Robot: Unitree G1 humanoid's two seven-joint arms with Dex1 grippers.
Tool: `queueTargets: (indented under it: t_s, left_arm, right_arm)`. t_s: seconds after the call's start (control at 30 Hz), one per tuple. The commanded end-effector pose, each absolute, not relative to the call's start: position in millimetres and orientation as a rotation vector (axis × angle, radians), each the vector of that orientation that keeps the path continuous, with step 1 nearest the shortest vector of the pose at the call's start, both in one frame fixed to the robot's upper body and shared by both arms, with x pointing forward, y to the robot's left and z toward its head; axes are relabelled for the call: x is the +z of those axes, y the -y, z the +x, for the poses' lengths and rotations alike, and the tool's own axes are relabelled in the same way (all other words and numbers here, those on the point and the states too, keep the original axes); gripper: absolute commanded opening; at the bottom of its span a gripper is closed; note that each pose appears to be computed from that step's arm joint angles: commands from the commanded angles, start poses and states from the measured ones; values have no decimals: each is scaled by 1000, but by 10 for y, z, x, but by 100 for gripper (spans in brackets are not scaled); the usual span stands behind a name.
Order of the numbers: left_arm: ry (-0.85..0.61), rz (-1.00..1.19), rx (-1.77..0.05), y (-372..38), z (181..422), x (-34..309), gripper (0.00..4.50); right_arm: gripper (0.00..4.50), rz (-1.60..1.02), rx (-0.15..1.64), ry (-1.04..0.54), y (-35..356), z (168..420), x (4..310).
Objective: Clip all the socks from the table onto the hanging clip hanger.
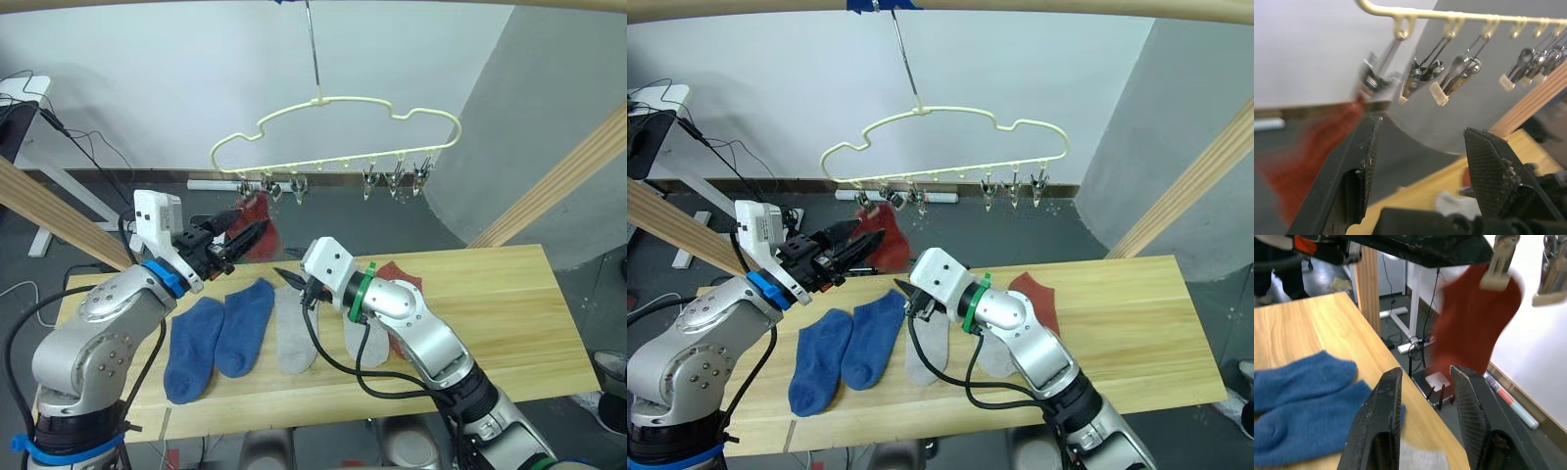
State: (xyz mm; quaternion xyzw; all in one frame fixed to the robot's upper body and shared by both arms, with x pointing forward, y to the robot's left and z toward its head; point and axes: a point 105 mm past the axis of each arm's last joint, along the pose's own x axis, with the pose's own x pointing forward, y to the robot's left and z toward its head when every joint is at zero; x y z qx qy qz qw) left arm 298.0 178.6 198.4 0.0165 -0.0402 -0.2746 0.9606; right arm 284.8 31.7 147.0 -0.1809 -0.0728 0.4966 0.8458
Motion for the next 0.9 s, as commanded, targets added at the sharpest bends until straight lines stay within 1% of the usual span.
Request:
queueTargets:
  t_s: [0.03,0.17,0.2,0.27,0.43,0.6,0.73,0.83,0.9]
  left_arm:
    - [225,138,-516,-1725,2882,2107,295]
    - [281,147,-458,-1693,2842,2061,295]
    - [285,151,-450,-1658,2825,2020,295]
    - [288,144,-447,-1610,2805,1973,295]
    - [316,126,-435,-1496,2833,1931,295]
    - [338,103,-436,-1420,2890,1951,295]
    - [357,86,-415,-1421,2918,1975,295]
    - [368,82,-416,-1408,2917,1985,295]
    - [373,77,-381,-1450,2946,2002,295]
  right_arm:
    - [169,-375,1078,200,-101,2632,1659]
    - [169,-395,1085,200,185,2506,1744]
    - [169,-392,1081,200,334,2471,1803]
    - [169,-382,1084,195,508,2406,1884]
    - [169,-387,1048,161,853,2357,2054]
    - [169,-371,1009,139,968,2319,2128]
    - [169,-388,989,91,1050,2284,2048]
    - [169,-389,974,94,1066,2298,2048]
    - [169,-384,969,99,1067,2307,2054]
